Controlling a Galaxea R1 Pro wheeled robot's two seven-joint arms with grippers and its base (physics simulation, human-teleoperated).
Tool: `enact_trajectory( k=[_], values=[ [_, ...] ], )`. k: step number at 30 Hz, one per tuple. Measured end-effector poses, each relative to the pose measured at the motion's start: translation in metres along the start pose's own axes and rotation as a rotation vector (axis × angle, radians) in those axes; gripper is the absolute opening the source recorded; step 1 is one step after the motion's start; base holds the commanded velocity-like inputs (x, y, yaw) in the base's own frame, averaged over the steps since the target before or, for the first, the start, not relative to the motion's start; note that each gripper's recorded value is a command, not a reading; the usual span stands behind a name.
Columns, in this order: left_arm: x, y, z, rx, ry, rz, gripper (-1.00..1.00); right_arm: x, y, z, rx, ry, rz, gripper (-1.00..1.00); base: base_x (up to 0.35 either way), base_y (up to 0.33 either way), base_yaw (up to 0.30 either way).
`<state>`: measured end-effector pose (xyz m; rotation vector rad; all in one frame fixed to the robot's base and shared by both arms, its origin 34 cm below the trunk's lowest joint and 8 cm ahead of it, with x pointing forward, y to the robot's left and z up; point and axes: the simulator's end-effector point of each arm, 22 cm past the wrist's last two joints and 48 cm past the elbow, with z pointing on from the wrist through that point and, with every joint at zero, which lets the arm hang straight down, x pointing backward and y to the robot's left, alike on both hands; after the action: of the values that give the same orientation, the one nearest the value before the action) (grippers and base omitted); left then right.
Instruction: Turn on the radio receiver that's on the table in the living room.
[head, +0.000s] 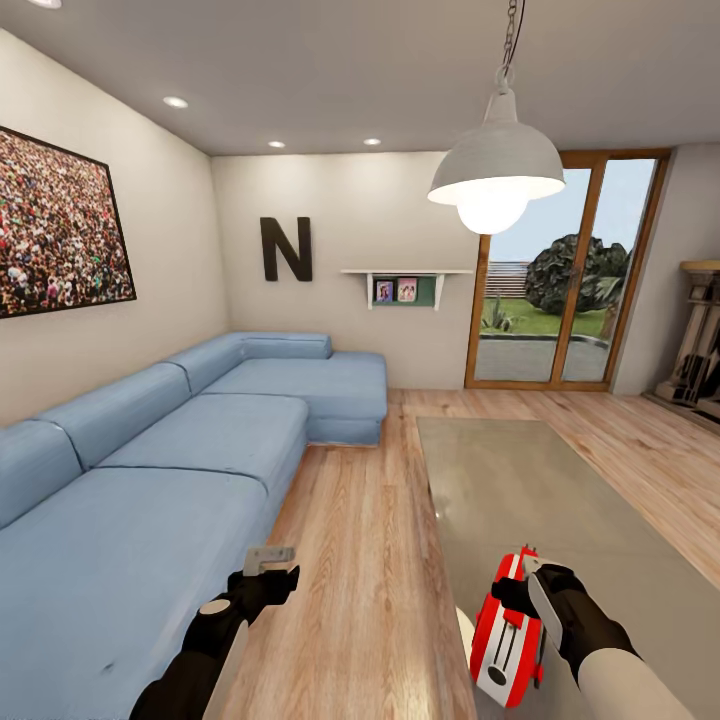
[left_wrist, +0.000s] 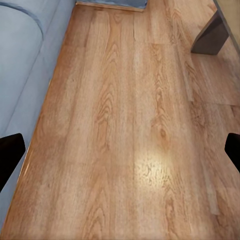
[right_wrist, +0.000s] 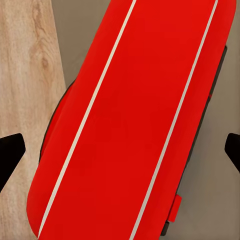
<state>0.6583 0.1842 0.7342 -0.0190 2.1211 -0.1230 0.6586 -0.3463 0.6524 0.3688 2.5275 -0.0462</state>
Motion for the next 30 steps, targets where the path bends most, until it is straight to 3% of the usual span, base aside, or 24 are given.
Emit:
enact_trajectory(
  k=[30],
  values=[
    [0.0001, 0.0007, -0.0001, -0.001, 0.001, 0.003, 1.00, 0.0018, 0.0007, 0.0007, 0.000, 0.003, -0.003, -1.00, 0.000, 0.000, 0.000]
  ],
)
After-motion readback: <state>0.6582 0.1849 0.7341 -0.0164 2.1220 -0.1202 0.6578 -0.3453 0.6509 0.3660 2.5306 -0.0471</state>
